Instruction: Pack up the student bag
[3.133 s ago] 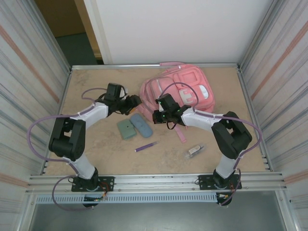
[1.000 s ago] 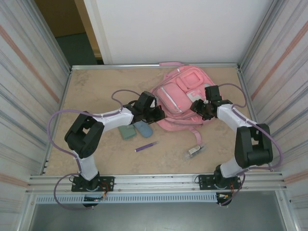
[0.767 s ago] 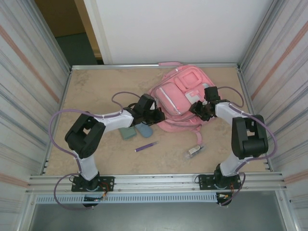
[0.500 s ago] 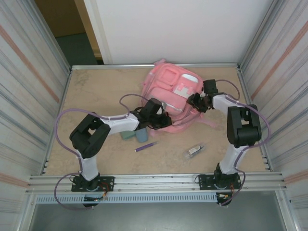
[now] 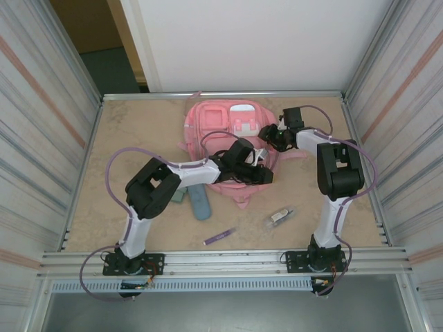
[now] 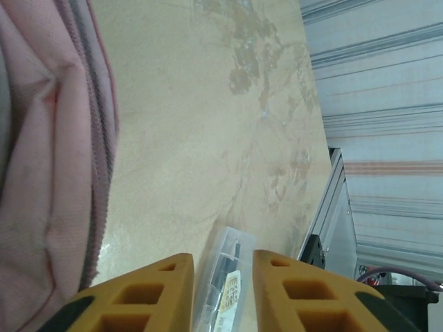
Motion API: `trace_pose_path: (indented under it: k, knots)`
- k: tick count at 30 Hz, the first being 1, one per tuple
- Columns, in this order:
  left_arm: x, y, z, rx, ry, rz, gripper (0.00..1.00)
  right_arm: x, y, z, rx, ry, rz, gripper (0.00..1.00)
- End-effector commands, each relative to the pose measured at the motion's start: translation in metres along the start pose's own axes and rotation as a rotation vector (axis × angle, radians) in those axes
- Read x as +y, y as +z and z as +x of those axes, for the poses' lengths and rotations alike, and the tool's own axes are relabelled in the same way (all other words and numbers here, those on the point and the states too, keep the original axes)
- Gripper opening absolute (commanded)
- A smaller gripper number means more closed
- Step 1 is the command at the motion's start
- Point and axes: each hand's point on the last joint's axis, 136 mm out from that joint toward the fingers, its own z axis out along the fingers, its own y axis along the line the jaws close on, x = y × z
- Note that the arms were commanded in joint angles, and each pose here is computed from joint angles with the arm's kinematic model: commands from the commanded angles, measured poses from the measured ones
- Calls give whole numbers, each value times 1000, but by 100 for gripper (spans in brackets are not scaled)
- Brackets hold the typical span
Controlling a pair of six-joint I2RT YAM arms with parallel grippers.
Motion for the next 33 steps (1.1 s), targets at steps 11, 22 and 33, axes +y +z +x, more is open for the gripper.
trace_pose_path:
  k: [11,22,33]
  knots:
    - [-35,-112,-52,-154,793,-440,99,-5,-64,-12,-111,-60,47,49]
    - [17,-65,-72,16,884,-581,99,-4,-99,-5,-179,-92,61,50]
    - [74,-64,-98,10,837,-854,79,-12,-105,2,-181,-88,92,50]
